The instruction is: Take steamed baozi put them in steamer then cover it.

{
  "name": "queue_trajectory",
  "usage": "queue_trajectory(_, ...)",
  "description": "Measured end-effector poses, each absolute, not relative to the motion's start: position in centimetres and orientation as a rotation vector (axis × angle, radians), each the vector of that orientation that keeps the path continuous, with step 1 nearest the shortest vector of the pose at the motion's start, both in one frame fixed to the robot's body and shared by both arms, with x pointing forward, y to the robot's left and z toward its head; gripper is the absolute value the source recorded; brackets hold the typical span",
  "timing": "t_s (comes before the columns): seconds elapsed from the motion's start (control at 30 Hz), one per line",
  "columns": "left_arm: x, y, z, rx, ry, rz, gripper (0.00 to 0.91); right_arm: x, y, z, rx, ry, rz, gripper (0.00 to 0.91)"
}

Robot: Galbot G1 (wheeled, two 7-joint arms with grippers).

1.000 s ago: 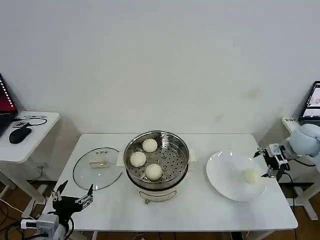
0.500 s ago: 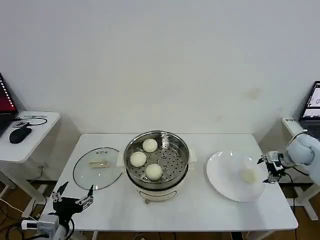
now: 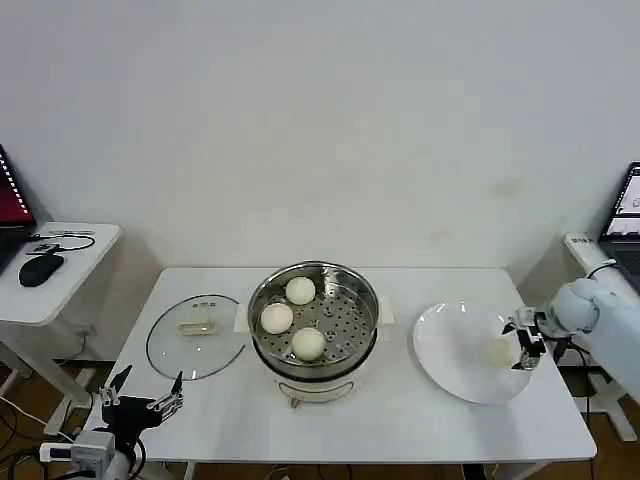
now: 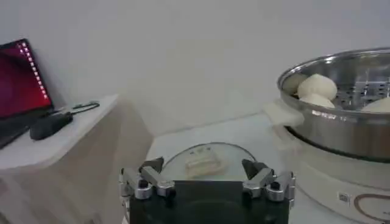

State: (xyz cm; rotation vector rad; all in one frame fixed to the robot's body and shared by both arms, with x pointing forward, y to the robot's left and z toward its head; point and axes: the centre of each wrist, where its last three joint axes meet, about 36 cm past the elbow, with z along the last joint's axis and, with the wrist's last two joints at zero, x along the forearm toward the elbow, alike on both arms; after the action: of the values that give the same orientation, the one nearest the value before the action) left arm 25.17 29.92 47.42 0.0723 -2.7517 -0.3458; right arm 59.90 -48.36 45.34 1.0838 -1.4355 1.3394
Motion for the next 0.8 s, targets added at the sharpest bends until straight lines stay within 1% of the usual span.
queue_trajectory(0.03,25.2,29.9,47.4,0.073,-2.752,-0.344,0.907,60.0,-48.3,45.2,1.084,-1.434,1.338,0.725)
queue_trajectory(0.07,25.2,29.9,47.4,0.073,-2.753,-0.342,0.907,60.1,-48.2,45.1,1.084,-1.434,1.337,0.675)
queue_trajectory(0.13,25.2,29.8,47.4,0.075,-2.753,-0.339,0.907,60.2,-48.0,45.0,1.085,-1.437,1.335,0.625)
queue_trajectory(0.3,25.2,29.8,47.5,0.075,-2.757,-0.340,0.907,60.5,-47.8,45.0,1.081,-1.441,1.333,0.595)
queue_trajectory(0.33,25.2,29.8,47.5,0.075,-2.758,-0.341,0.907,60.5,-47.7,45.0,1.081,-1.440,1.331,0.574)
queue_trajectory(0.47,25.2,29.8,47.5,0.075,-2.757,-0.341,0.907,60.7,-47.7,45.6,1.078,-1.440,1.329,0.574)
queue_trajectory(0.6,25.3,29.9,47.6,0.076,-2.761,-0.349,0.907,60.9,-47.6,47.1,1.077,-1.445,1.339,0.574)
queue_trajectory(0.8,25.5,30.0,47.6,0.082,-2.764,-0.353,0.907,62.0,-45.9,51.7,1.072,-1.492,1.392,0.574)
